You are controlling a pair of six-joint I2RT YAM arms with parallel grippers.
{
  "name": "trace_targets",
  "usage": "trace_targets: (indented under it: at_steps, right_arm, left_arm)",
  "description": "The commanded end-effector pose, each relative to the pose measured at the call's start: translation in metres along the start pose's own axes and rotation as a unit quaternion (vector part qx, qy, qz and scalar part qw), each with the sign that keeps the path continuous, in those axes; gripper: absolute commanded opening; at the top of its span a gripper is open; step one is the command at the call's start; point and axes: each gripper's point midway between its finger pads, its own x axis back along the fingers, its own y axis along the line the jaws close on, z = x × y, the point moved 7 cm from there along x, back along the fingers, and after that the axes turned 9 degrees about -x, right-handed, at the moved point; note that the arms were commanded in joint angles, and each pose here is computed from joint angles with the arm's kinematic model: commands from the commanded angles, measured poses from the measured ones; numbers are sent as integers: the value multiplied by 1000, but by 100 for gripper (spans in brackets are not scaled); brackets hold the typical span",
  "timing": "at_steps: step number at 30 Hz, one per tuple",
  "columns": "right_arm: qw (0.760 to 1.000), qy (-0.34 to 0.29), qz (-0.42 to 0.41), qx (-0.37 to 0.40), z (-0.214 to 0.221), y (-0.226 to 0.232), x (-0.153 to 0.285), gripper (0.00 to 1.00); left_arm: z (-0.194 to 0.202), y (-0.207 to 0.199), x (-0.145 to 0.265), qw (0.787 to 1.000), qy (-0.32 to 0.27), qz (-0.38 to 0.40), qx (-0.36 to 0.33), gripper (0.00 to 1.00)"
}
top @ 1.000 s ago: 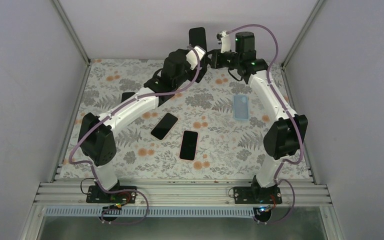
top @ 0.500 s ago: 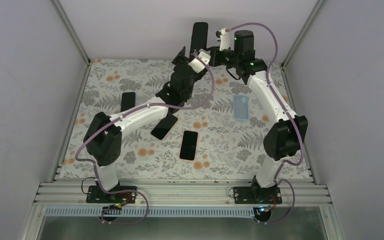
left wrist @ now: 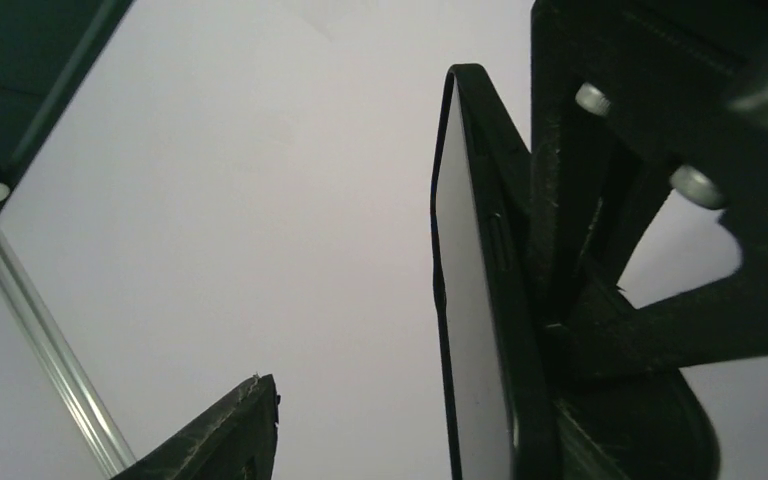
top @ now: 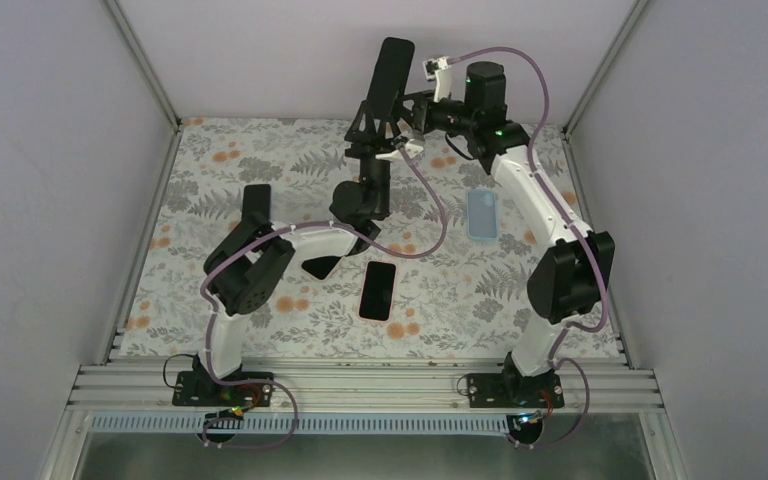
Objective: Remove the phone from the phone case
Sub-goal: Remove the phone case from the phone.
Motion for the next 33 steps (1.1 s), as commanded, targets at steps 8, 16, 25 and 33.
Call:
trace_targets:
  at_steps: [8, 16, 25, 33]
  right_arm:
    - [995, 70, -65, -22, 29, 35, 12, 3]
    - [996, 69, -53, -23, 29, 31, 9, 3]
    - [998, 56, -11, -2, 25, 22, 12, 3]
    - [989, 48, 138, 24, 12, -24, 19, 3]
  left_arm:
    - [12, 38, -13, 987, 54, -149, -1, 42]
    - [6, 30, -12, 993, 37, -108, 16, 28]
    - [4, 29, -12, 997, 32, -59, 41, 2]
    - [3, 45, 2, 999, 25, -31, 37, 2]
